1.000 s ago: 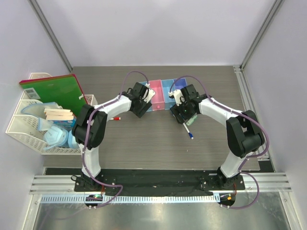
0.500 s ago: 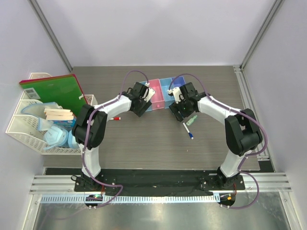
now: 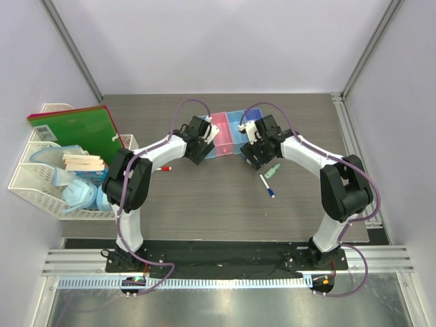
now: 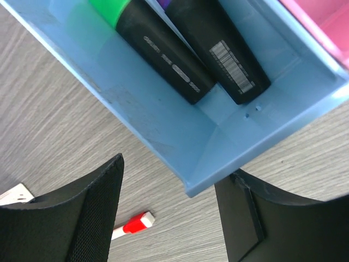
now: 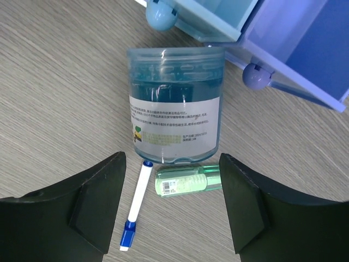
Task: Sort the stationery into containers
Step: Move the storage box to the center of the board, then pick up the stationery from the center of the board.
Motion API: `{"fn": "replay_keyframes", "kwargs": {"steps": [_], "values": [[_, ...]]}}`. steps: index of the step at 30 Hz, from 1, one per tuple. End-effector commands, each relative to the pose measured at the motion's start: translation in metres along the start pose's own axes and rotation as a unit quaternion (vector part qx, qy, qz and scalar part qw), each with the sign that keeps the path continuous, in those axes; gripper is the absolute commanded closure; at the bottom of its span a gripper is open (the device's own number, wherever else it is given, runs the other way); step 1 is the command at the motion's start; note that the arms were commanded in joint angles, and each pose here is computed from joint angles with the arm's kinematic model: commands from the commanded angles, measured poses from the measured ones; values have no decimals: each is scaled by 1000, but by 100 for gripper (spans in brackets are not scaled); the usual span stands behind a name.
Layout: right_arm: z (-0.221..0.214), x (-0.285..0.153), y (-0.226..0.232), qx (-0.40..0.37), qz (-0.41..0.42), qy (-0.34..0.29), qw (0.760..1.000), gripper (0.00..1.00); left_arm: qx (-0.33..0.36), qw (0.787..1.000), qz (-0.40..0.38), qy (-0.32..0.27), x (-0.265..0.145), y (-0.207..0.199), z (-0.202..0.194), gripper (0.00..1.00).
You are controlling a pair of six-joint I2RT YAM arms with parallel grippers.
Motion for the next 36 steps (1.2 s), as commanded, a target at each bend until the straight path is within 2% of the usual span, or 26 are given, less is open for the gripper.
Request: {"fn": "replay_keyframes", "kwargs": {"steps": [1, 13, 16, 20, 23, 27, 28, 31, 34, 36], "values": [[27, -11, -8, -6, -16, -40, 999, 25, -8, 999, 35, -37, -2, 16, 25, 34], [24, 27, -7, -4, -7, -18, 1000, 25, -11, 997, 61, -34, 12, 20, 29, 34], [20, 28, -6, -2, -5, -14, 1000, 28, -17, 997, 64, -37, 12, 23, 29, 34], [19, 25, -6, 2, -6, -16, 1000, 47, -30, 997, 58, -49, 1, 28, 30, 34], [21, 27, -5, 8, -4, -19, 1000, 45, -32, 996, 54, -58, -7, 29, 31, 34], [23, 30, -4, 10, -2, -20, 1000, 62, -32, 997, 41, -63, -18, 28, 28, 34], [22, 29, -4, 11, -3, -20, 1000, 72, -31, 997, 27, -64, -21, 25, 27, 34], [21, 20, -2, 10, 4, -27, 1000, 83, -27, 997, -2, -70, -37, 21, 23, 34], [20, 0, 5, -9, 17, -40, 999, 92, -22, 994, -68, -79, -59, 8, 22, 33], [20, -13, 10, -31, 24, -51, 998, 93, -16, 986, -137, -93, -73, -7, 23, 32]]}}
Point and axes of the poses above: each gripper's point midway between its finger pads, its own x axis out along the fingers, its own y axis along the line the jaws close on, z = x × y, the point moved 5 cm from there along -x, back along the fingers, and after that the axes turned 5 degrees about -x, right-handed, at the moved point
